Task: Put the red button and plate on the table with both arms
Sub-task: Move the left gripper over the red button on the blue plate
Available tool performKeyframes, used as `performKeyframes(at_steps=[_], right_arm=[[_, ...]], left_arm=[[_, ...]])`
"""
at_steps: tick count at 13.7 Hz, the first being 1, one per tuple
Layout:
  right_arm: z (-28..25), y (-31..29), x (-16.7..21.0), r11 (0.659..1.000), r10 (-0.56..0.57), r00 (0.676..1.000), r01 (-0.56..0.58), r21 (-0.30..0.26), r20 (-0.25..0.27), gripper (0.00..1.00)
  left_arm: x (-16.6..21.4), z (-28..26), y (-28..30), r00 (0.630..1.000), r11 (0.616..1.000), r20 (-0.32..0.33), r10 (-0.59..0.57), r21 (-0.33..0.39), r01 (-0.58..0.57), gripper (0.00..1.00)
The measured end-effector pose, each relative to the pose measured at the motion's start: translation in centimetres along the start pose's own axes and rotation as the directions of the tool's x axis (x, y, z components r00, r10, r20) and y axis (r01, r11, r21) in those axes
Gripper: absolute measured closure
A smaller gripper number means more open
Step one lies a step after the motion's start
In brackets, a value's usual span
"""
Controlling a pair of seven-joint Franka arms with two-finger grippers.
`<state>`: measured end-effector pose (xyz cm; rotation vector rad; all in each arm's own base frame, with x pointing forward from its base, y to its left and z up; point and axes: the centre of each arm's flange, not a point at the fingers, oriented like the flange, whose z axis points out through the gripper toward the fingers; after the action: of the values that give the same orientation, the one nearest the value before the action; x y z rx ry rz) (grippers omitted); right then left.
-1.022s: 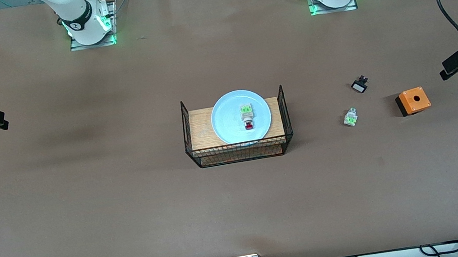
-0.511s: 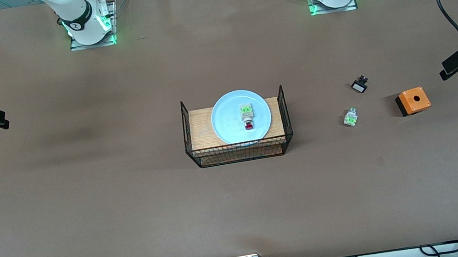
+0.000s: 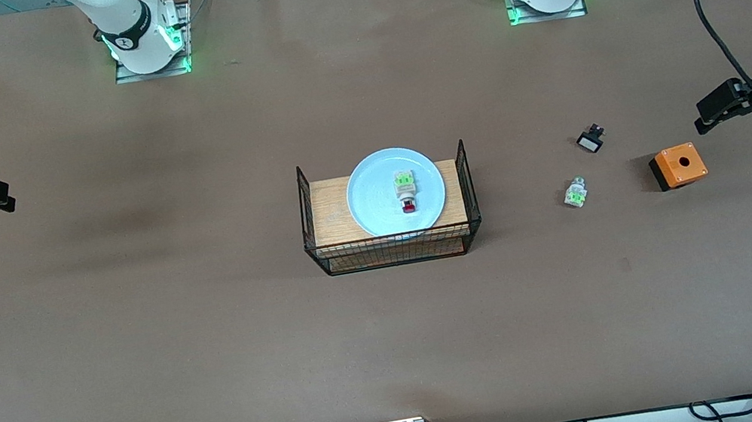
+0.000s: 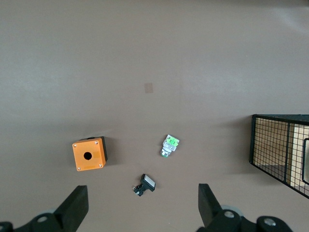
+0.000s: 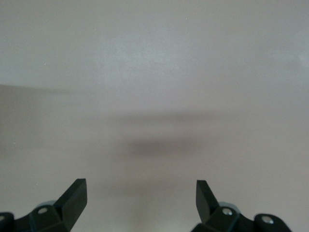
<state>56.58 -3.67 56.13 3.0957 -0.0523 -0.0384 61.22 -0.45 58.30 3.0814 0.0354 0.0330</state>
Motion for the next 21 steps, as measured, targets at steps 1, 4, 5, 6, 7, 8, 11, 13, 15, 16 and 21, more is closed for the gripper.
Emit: performKeyframes(at_steps=[1,4,5,6,7,8,11,13,15,16,21], right_arm=[[0.0,0.0,0.0,1.000,0.000,1.000,0.000,0.000,0.000,0.00],[0.0,0.0,0.0,1.000,-0.001,1.000,0.001,0.000,0.000,0.00],[0.0,-0.1,0.0,1.000,-0.001,1.000,0.001,0.000,0.000,0.00],[0.0,-0.1,0.0,1.000,-0.001,1.000,0.001,0.000,0.000,0.00],[0.0,-0.1,0.0,1.000,-0.001,1.000,0.001,0.000,0.000,0.00],[0.0,-0.1,0.0,1.000,-0.001,1.000,0.001,0.000,0.000,0.00],[0.0,-0.1,0.0,1.000,-0.001,1.000,0.001,0.000,0.000,0.00],[0.0,-0.1,0.0,1.000,-0.001,1.000,0.001,0.000,0.000,0.00],[0.0,-0.1,0.0,1.000,-0.001,1.000,0.001,0.000,0.000,0.00],[0.0,-0.1,0.0,1.000,-0.001,1.000,0.001,0.000,-0.001,0.00],[0.0,0.0,0.0,1.000,-0.001,1.000,0.001,0.000,-0.001,0.00]], left_arm=[[0.0,0.1,1.1,1.000,1.000,0.001,0.019,-0.003,-0.019,0.00],[-0.6,0.4,6.9,0.999,0.999,0.007,0.040,-0.013,-0.040,0.00],[-0.9,0.6,9.0,0.999,0.999,0.012,0.036,-0.014,-0.036,0.00],[-1.2,0.9,11.0,0.999,0.999,0.018,0.042,-0.015,-0.042,0.00],[-1.5,1.4,12.8,0.998,0.998,0.026,0.059,-0.016,-0.059,0.00],[-1.8,1.9,14.7,0.996,0.996,0.035,0.084,-0.016,-0.083,0.00],[-2.9,3.7,20.4,0.988,0.990,0.058,0.141,-0.019,-0.140,0.00],[-3.2,5.0,24.1,0.981,0.983,0.066,0.181,-0.016,-0.181,0.00],[-3.6,6.1,27.7,0.980,0.981,0.061,0.191,0.022,-0.192,0.00],[-3.9,6.6,29.8,0.979,0.979,0.057,0.198,0.034,-0.200,0.00],[-3.4,9.7,35.9,0.976,0.975,0.029,0.218,0.028,-0.218,0.00]])
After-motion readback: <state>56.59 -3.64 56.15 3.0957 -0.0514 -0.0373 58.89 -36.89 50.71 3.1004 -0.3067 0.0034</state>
